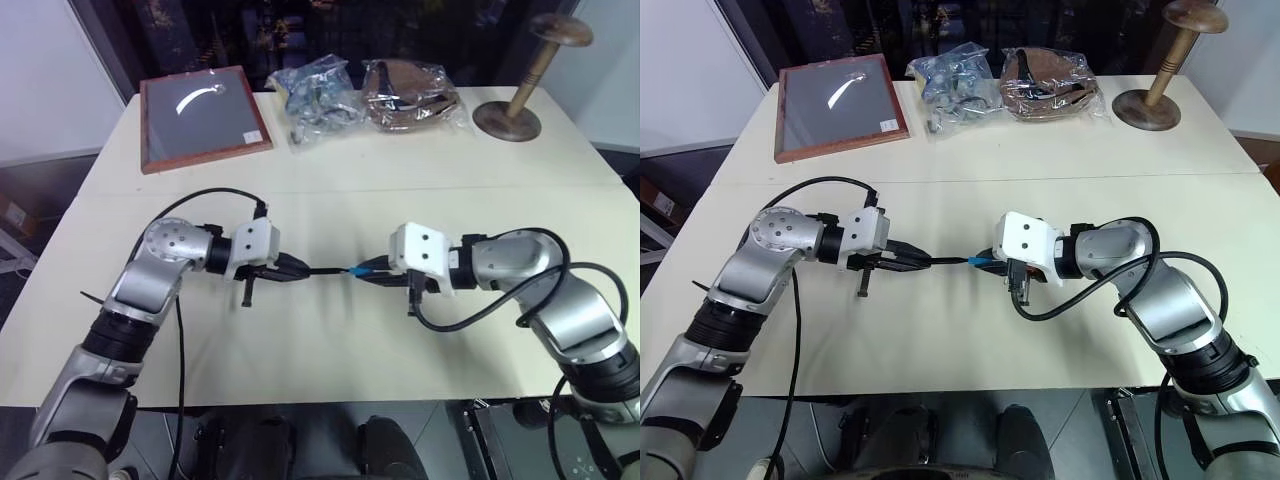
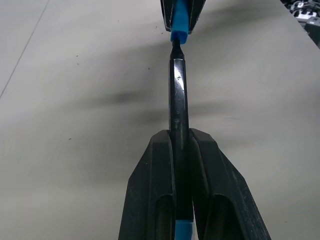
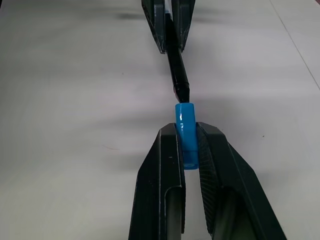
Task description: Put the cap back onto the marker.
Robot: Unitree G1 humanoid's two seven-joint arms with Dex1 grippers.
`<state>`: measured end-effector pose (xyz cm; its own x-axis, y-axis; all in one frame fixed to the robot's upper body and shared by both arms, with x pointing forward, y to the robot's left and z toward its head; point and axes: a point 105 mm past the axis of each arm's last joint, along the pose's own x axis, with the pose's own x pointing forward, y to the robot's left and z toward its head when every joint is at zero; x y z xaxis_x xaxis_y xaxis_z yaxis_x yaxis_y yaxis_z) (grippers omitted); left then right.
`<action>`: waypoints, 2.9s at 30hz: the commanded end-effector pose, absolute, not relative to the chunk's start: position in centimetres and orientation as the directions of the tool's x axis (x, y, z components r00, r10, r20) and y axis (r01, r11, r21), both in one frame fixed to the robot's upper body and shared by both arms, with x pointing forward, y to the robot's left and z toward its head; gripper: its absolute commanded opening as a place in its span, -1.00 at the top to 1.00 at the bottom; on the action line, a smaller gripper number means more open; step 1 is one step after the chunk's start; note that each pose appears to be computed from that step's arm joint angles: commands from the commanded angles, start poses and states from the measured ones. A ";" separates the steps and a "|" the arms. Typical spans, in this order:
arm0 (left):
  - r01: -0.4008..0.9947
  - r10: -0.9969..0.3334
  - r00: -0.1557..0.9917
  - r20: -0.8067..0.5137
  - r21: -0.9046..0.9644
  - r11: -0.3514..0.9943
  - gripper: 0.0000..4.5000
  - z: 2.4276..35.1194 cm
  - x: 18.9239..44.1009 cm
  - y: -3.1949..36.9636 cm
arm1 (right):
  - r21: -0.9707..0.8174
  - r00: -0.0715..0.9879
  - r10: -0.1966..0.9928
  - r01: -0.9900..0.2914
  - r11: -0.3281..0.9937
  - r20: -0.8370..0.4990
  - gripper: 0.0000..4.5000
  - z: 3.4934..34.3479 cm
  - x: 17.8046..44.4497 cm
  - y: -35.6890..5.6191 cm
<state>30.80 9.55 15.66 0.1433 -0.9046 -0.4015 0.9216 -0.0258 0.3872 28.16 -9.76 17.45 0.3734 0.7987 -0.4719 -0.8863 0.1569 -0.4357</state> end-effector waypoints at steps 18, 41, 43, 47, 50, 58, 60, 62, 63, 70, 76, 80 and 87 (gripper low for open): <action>0.892 -0.907 0.093 -0.410 0.438 -0.107 1.00 17.1 30.2 8.6 | -0.501 0.344 0.828 -0.861 0.091 -0.442 1.00 18.3 28.2 -7.7; 0.860 -0.930 0.096 -0.355 0.501 -0.102 1.00 18.1 30.6 7.0 | -0.475 0.278 0.861 -0.879 0.050 -0.425 1.00 18.3 27.6 -5.2; 0.865 -0.934 0.091 -0.346 0.492 -0.098 1.00 18.3 30.5 6.9 | -0.477 0.277 0.865 -0.878 0.051 -0.419 1.00 18.4 27.6 -5.0; 0.868 -0.935 0.089 -0.344 0.488 -0.097 1.00 18.4 30.5 6.8 | -0.480 0.274 0.868 -0.876 0.048 -0.413 1.00 18.6 27.6 -4.7; 0.866 -0.931 0.088 -0.355 0.490 -0.105 1.00 18.3 30.5 6.9 | -0.479 0.275 0.866 -0.876 0.048 -0.417 1.00 18.4 27.6 -4.8; 0.866 -0.921 0.088 -0.380 0.486 -0.118 1.00 17.7 30.2 7.4 | -0.488 0.302 0.841 -0.871 0.052 -0.449 1.00 18.0 28.3 -6.1; 0.867 -0.920 0.089 -0.382 0.484 -0.117 1.00 17.7 30.1 7.5 | -0.486 0.303 0.837 -0.872 0.052 -0.456 1.00 17.9 28.4 -6.4; 0.870 -0.916 0.098 -0.389 0.480 -0.111 1.00 17.6 30.0 7.9 | -0.491 0.313 0.827 -0.870 0.052 -0.466 1.00 17.7 28.7 -6.9; 0.871 -0.915 0.100 -0.390 0.480 -0.109 1.00 17.5 30.0 7.9 | -0.493 0.316 0.825 -0.868 0.052 -0.469 1.00 17.7 28.7 -7.0; 0.901 -0.877 0.205 -0.434 0.434 -0.004 1.00 16.3 29.0 11.7 | -0.516 0.370 0.778 -0.854 0.070 -0.507 -0.49 17.9 29.6 -9.9; 0.912 -0.846 0.289 -0.449 0.398 0.100 1.00 15.7 27.5 14.0 | -0.509 0.400 0.758 -0.854 0.104 -0.516 -0.98 18.6 29.3 -11.9; 0.883 -0.810 0.415 -0.415 0.397 0.249 1.00 15.9 27.8 14.6 | -0.493 0.435 0.762 -0.852 0.176 -0.479 -0.98 19.0 29.2 -12.4; 0.626 -0.580 0.775 -0.250 0.182 0.758 1.00 16.1 30.2 14.9 | -0.395 0.590 0.746 -0.793 0.464 -0.308 -0.98 19.3 29.4 -11.2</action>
<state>30.16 13.81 15.31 0.7095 -0.6531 -0.2648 0.7018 0.6890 0.1809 29.60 -11.19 18.15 0.5489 0.7564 -0.3558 -0.8256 0.4242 -0.3720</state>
